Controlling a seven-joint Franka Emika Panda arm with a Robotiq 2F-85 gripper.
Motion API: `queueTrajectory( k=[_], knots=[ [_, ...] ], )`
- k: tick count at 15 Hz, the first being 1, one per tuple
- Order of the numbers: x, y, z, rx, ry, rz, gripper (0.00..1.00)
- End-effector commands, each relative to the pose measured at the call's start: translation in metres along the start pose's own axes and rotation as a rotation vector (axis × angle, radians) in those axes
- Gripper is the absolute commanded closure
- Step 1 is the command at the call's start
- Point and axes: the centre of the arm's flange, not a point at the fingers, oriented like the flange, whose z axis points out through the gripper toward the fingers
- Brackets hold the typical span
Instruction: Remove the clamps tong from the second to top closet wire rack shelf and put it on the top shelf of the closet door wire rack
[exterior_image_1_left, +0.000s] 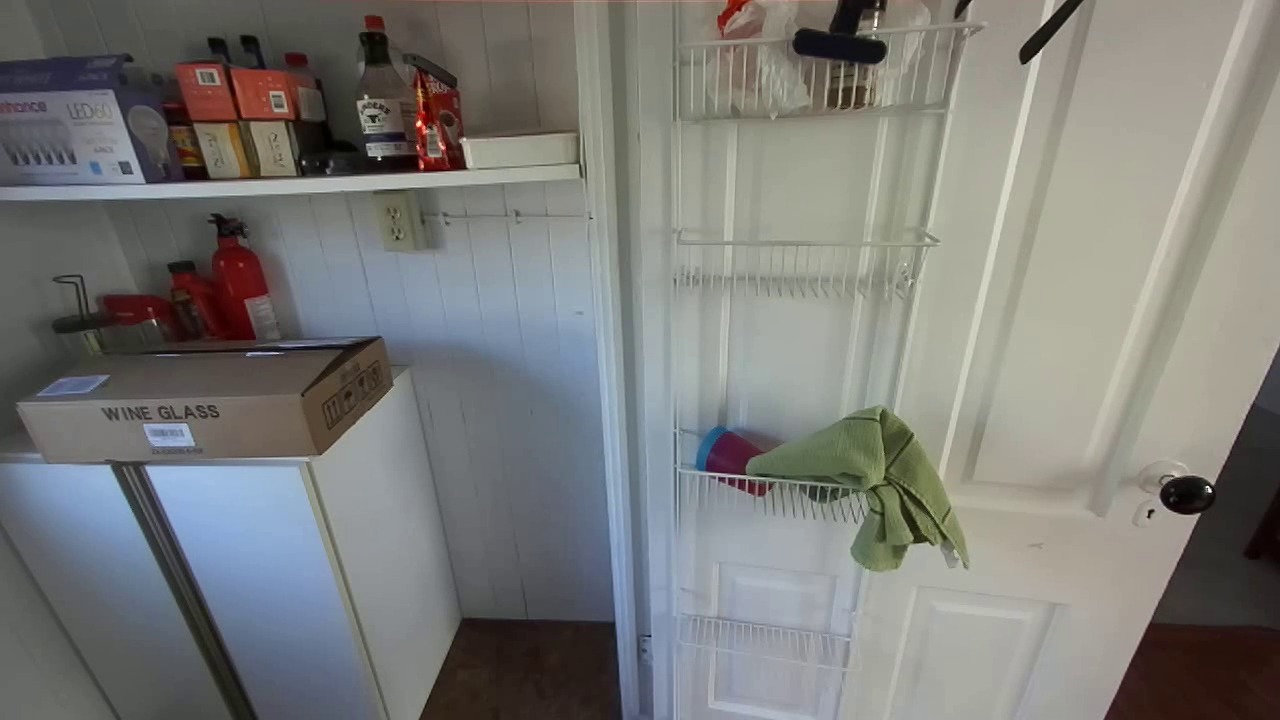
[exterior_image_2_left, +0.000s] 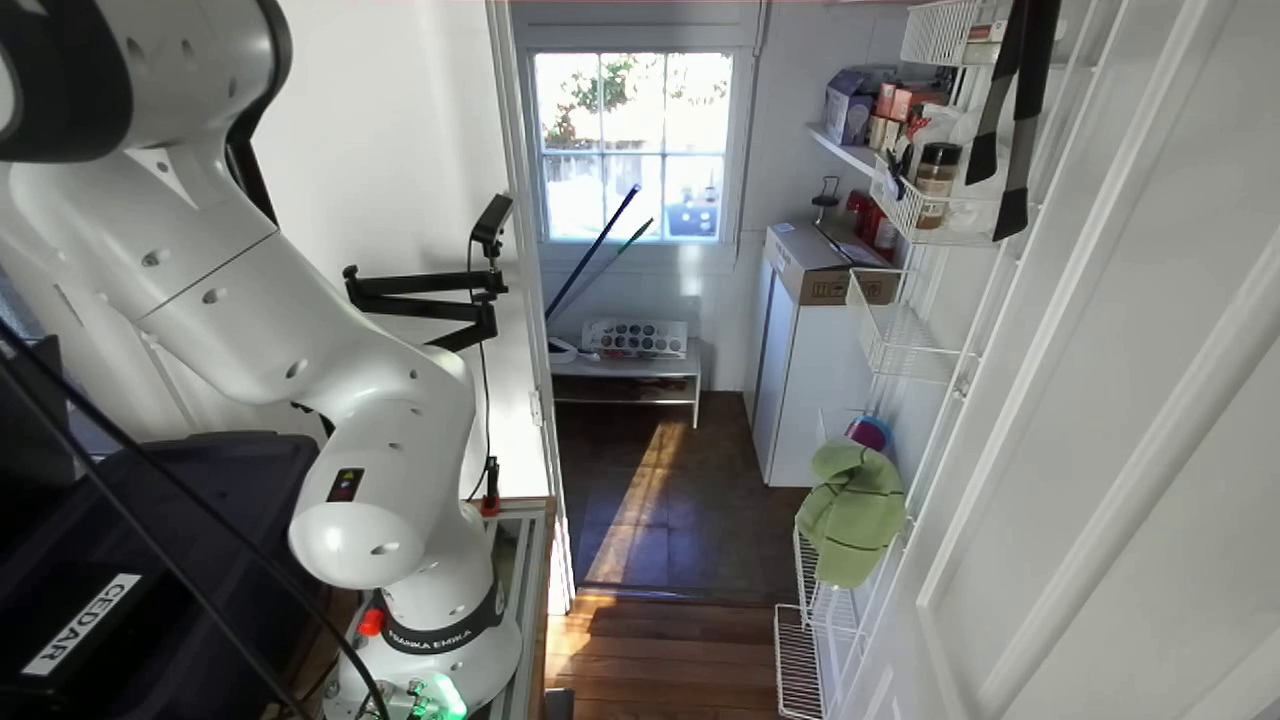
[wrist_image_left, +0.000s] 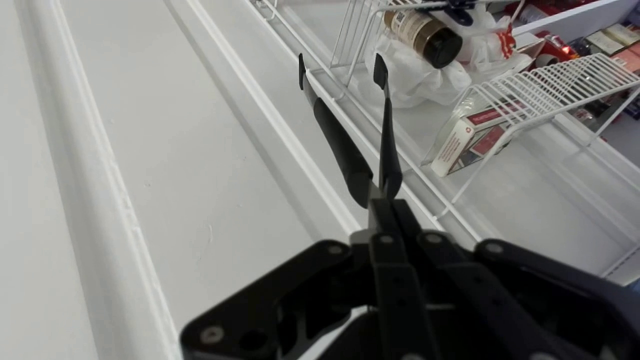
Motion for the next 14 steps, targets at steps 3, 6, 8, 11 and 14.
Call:
queueTrajectory(
  k=[3,6,8,11,14],
  knots=[
    [0.0,-0.014,0.013,0.004,-0.062,0.03,0.99],
    [-0.003,-0.019,0.025,-0.008,-0.097,0.033,0.99],
    [-0.003,-0.023,0.032,-0.026,-0.113,0.028,0.99],
    [0.0,-0.028,0.044,-0.052,-0.125,0.016,0.99],
    [0.002,-0.033,0.055,-0.071,-0.14,0.004,0.99]
  ],
)
